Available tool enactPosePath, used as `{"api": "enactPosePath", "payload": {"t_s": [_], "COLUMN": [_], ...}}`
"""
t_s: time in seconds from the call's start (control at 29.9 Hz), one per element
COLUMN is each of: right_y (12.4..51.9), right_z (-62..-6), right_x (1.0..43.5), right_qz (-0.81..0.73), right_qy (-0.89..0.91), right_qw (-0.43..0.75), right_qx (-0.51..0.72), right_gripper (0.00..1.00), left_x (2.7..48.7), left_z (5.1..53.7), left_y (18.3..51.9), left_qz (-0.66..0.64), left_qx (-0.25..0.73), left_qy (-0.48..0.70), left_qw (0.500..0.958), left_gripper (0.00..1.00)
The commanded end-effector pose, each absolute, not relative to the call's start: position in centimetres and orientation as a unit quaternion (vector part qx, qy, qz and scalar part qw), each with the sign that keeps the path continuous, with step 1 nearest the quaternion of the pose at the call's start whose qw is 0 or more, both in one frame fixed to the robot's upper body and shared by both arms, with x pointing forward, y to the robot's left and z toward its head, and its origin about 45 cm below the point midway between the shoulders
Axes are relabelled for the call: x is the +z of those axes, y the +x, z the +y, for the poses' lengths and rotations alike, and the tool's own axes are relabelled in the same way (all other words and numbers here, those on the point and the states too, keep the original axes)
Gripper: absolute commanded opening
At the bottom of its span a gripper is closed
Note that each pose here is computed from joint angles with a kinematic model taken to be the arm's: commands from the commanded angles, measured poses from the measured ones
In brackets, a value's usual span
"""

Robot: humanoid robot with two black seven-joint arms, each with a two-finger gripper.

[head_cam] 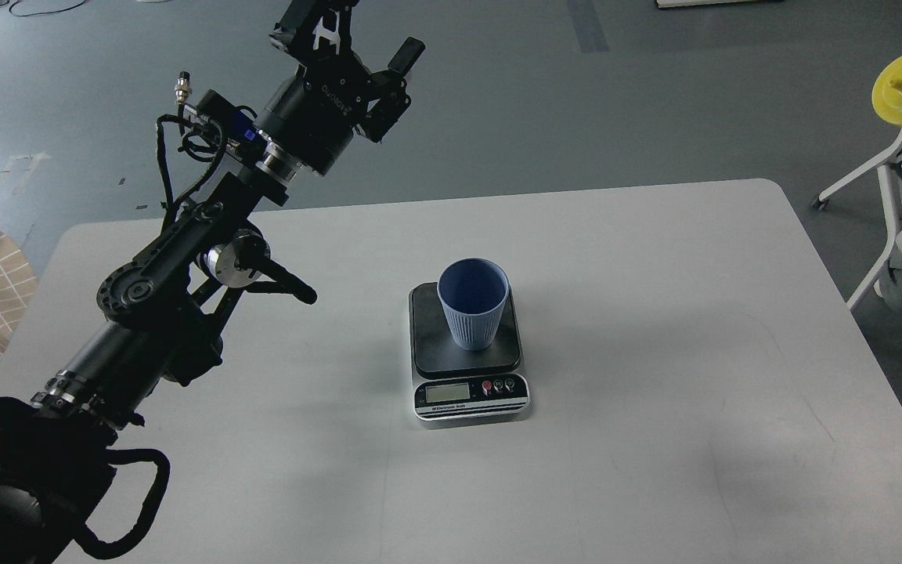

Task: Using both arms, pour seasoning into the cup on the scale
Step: 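Lift the yellow bottle with the right gripper and tilt it over the cup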

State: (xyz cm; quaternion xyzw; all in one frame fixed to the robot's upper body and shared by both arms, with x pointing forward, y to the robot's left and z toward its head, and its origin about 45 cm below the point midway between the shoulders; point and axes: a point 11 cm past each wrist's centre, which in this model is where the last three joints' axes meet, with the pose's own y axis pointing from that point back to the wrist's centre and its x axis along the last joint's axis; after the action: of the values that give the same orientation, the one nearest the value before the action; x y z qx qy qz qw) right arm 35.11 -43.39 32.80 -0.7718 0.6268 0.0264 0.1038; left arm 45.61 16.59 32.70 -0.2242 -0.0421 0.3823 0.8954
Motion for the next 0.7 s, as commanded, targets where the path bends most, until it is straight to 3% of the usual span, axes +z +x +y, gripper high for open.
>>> {"api": "enactPosePath", "payload": {"t_s": [0.0, 0.3, 0.67], "right_y": [37.1, 39.7, 40.2], "right_z": [-40.1, -30.9, -19.8], "right_x": [35.0, 35.1, 32.8], "right_qz": [0.619, 0.578, 0.462], "right_qy": [-0.783, -0.785, -0.814], "right_qw": [0.026, -0.121, -0.214], "right_qx": [-0.056, -0.189, -0.281], "right_gripper": [0.00, 0.00, 0.00], "left_x": [32.9, 33.4, 33.4], "left_z": [17.1, 17.7, 17.8], "left_y": [45.7, 45.9, 45.9], "left_qz": [-0.044, -0.043, -0.044], "left_qx": [0.386, 0.390, 0.391], "left_qy": [-0.227, -0.238, -0.237], "left_qw": [0.893, 0.888, 0.888], "left_gripper": [0.98, 0.98, 0.98]}}
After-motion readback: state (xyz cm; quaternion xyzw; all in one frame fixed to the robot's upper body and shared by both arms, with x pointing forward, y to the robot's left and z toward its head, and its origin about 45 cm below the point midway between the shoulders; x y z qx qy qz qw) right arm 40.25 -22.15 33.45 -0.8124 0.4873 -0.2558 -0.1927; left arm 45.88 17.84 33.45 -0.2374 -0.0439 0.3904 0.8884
